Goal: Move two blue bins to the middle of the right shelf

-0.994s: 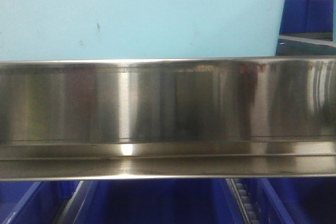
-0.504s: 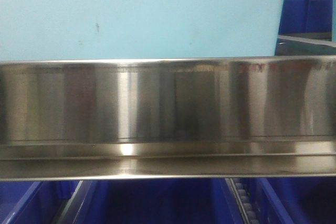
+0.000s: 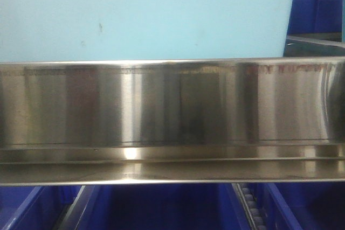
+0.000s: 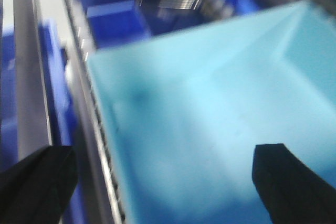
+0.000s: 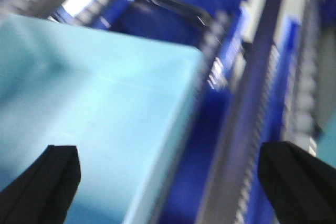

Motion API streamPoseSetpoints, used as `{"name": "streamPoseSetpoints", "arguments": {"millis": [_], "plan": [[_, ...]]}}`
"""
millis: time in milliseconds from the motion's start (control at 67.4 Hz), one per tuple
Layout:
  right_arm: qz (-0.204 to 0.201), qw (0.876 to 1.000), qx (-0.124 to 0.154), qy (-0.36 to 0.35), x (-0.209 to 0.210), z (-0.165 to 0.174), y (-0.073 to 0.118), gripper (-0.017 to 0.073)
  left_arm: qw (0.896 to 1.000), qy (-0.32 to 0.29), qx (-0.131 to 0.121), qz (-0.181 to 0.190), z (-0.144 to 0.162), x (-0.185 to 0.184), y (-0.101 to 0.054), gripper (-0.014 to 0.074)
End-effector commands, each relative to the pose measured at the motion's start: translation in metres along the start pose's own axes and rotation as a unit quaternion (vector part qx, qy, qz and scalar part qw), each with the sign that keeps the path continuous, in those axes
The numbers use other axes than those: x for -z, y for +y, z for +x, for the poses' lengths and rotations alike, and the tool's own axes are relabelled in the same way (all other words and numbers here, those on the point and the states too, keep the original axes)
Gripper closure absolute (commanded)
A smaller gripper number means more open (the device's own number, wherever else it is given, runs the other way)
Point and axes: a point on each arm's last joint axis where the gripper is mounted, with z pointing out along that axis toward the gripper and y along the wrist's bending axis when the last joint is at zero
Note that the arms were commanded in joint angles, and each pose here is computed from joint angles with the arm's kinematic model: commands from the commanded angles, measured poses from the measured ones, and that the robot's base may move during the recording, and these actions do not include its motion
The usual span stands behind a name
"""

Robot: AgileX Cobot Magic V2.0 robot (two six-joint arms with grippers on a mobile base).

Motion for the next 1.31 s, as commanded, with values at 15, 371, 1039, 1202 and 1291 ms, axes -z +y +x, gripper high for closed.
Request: {"name": "streamPoseSetpoints", "arguments": {"millis": [15,371,1039,1202,1291], "plan": [[0.050,0.997,-0.014,0.048,-0.008,-0.013,-0.006,-0.0010,0.999,0.045,0.005,-0.018,-0.005,-0.018,0.001,0.0013],[0.046,0.991,-0.010,0.124,-0.080,-0.021,0.004,-0.0009,0.984,0.162,0.054,-0.050,-0.001,-0.086,0.035,0.0013],[0.050,0.972,-0.023,0.230,-0.180,-0.001,0.000,0.0181,0.971,0.229,0.066,-0.027,0.008,-0.141,0.034,0.0203],[0.050,0.971,-0.023,0.233,-0.182,0.000,0.001,0.0563,0.971,0.229,0.067,-0.025,0.008,-0.141,0.033,0.0563],[0.049,0.971,-0.022,0.233,-0.182,0.000,0.002,0.0725,0.971,0.230,0.067,-0.025,0.008,-0.141,0.033,0.0704]]}}
